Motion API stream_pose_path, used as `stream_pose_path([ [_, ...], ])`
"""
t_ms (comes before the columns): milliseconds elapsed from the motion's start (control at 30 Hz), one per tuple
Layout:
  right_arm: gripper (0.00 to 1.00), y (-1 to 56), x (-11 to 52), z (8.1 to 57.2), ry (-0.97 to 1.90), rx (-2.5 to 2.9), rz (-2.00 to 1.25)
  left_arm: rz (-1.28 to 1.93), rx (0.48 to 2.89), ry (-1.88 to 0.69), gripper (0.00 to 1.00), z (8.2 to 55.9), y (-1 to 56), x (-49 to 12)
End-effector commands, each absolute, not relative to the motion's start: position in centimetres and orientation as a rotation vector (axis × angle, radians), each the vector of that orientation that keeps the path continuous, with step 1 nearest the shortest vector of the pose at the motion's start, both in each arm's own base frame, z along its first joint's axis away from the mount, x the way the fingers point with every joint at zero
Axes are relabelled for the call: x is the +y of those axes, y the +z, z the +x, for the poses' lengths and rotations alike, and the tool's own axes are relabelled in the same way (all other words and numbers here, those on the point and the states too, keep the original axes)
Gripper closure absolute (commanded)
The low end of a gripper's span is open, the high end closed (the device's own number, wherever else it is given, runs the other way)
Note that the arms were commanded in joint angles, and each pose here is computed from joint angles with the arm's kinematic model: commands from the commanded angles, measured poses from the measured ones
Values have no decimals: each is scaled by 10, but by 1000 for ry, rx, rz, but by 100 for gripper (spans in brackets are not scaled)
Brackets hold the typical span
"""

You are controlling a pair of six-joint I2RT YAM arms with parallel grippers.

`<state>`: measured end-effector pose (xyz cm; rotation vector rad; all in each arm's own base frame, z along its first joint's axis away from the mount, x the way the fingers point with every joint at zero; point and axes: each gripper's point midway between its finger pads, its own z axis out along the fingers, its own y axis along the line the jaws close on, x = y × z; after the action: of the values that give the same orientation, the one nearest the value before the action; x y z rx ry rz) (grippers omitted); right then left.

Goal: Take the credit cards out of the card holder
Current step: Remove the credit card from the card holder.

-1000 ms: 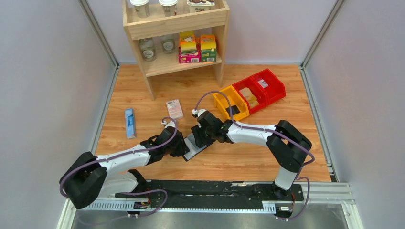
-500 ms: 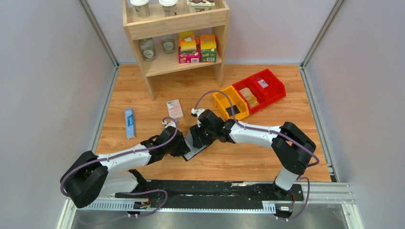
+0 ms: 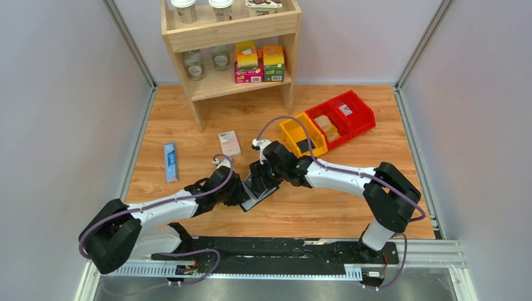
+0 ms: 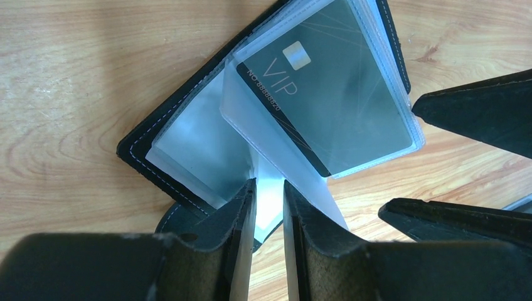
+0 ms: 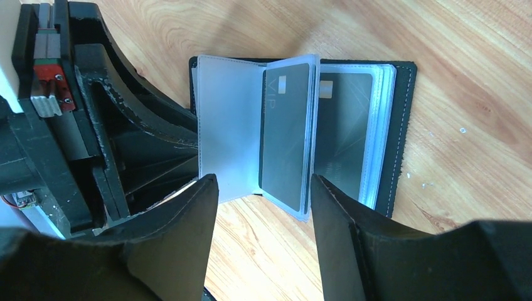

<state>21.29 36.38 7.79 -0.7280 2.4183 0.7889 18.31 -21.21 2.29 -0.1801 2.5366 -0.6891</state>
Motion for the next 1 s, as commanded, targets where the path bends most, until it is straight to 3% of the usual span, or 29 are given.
stream_pose_path([
  [0, 42, 90, 369, 221, 812, 2366, -694, -188, 2587, -642, 69, 170, 11, -201],
  [367, 39, 86, 346, 243, 637, 2359, -614, -261, 2446, -578, 62, 171, 60, -169],
  [533, 40, 86, 346, 246, 642, 2352, -633, -330, 2298, -677, 61, 180, 98, -167],
  [733, 51, 76, 342, 259, 729, 2383, -591, -366, 2209, -833, 58, 203, 123, -200],
  [967, 64, 69, 343, 266, 808, 2394, -594, -460, 2233, -871, 52, 224, 89, -226],
])
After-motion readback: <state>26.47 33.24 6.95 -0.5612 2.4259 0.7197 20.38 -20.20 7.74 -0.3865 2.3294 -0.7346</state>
